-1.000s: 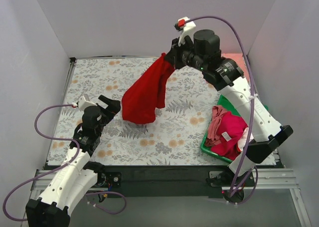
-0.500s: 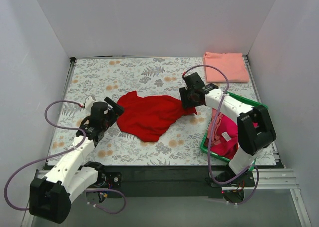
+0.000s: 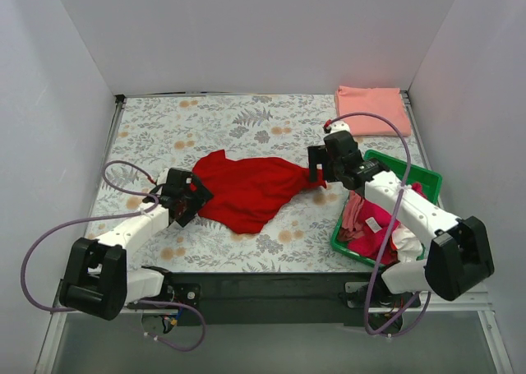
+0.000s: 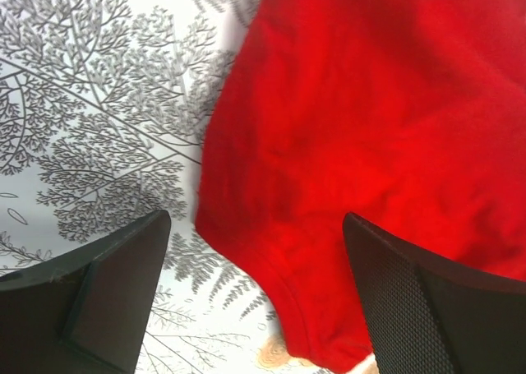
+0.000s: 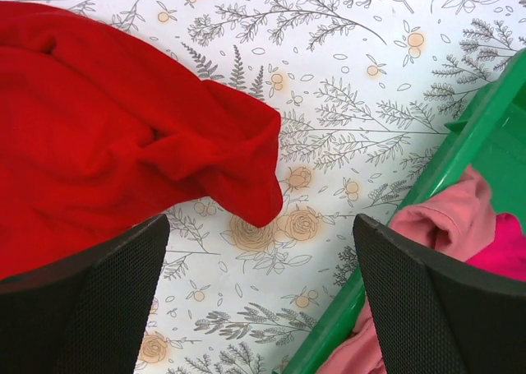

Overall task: Fold and stack the t-shirts
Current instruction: Move the tshirt to the center of the board, then flatten the tshirt out

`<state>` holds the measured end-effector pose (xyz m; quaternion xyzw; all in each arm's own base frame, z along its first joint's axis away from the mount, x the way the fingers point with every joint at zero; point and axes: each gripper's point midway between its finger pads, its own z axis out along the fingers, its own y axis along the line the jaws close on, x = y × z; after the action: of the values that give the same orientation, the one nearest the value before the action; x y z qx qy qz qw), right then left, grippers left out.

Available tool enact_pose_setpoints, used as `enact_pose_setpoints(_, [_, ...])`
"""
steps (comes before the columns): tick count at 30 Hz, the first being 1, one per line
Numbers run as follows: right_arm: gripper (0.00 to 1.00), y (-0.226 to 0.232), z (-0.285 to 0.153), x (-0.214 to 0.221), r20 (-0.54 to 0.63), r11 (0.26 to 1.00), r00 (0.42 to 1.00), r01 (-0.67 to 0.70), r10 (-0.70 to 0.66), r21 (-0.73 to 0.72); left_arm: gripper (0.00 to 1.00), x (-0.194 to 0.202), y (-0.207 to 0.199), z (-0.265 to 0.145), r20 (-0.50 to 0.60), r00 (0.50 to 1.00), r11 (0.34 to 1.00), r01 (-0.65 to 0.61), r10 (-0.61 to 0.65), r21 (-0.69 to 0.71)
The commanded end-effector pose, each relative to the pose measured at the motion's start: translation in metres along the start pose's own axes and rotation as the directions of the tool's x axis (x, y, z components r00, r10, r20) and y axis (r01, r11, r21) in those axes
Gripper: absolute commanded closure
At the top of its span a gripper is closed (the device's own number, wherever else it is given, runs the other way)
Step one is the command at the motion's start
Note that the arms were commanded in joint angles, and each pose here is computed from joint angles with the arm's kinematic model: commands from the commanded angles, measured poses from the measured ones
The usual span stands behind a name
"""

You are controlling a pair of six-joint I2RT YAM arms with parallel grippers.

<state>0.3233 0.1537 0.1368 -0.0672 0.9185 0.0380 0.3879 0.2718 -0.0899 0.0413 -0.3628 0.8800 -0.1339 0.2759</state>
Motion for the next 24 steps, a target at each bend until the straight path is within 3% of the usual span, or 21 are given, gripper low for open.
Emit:
enact_pose_setpoints(1, [0.02,0.002,-0.005,-0.020,0.112,0.998,0.994,-0.009,0.016,-0.061,0.16,-0.004,0.001,0.008,0.016,1.000,1.000,0.005,-0.005,-0.029])
enact_pose_setpoints(4, [0.02,0.010,-0.009,-0.032,0.162,0.989,0.987,0.030,-0.005,-0.147,0.22,-0.009,0.003,0.017,0.037,0.999,0.997,0.006,-0.003,-0.075])
enact_pose_setpoints(9, [0.02,0.015,-0.006,-0.054,0.214,0.976,0.975,0.107,-0.066,-0.189,0.43,-0.014,-0.002,0.032,0.032,0.999,0.994,-0.018,0.021,-0.110])
enact_pose_setpoints(11, [0.02,0.025,-0.001,-0.067,0.231,0.958,0.968,0.157,-0.101,-0.241,0.63,-0.014,-0.001,0.039,0.021,0.999,0.991,-0.026,0.029,-0.130])
enact_pose_setpoints(12, [0.02,0.027,0.003,-0.072,0.233,0.957,0.967,0.158,-0.101,-0.242,0.63,-0.015,-0.001,0.039,0.026,0.999,0.991,-0.025,0.029,-0.133])
enact_pose_setpoints(13, [0.02,0.037,0.004,-0.074,0.234,0.937,0.964,0.194,-0.127,-0.289,0.85,-0.015,0.000,0.041,0.024,0.999,0.989,-0.037,0.040,-0.140])
enact_pose_setpoints(14, [0.02,0.046,0.011,-0.083,0.234,0.926,0.962,0.208,-0.137,-0.314,0.96,-0.018,0.000,0.041,0.038,0.998,0.988,-0.038,0.044,-0.147])
enact_pose_setpoints(15, [0.03,0.053,0.015,-0.085,0.233,0.912,0.961,0.225,-0.150,-0.343,1.00,-0.020,0.001,0.040,0.047,0.998,0.987,-0.038,0.045,-0.155])
enact_pose_setpoints(19, [0.06,0.089,0.039,-0.096,0.221,0.828,0.955,0.284,-0.198,-0.483,1.00,-0.030,0.001,0.035,0.086,0.995,0.985,-0.038,0.053,-0.168])
enact_pose_setpoints(24, [0.11,0.102,0.101,-0.088,0.123,0.822,0.959,0.284,-0.256,-0.494,1.00,-0.031,0.003,0.033,0.095,0.994,0.983,-0.034,0.052,-0.179])
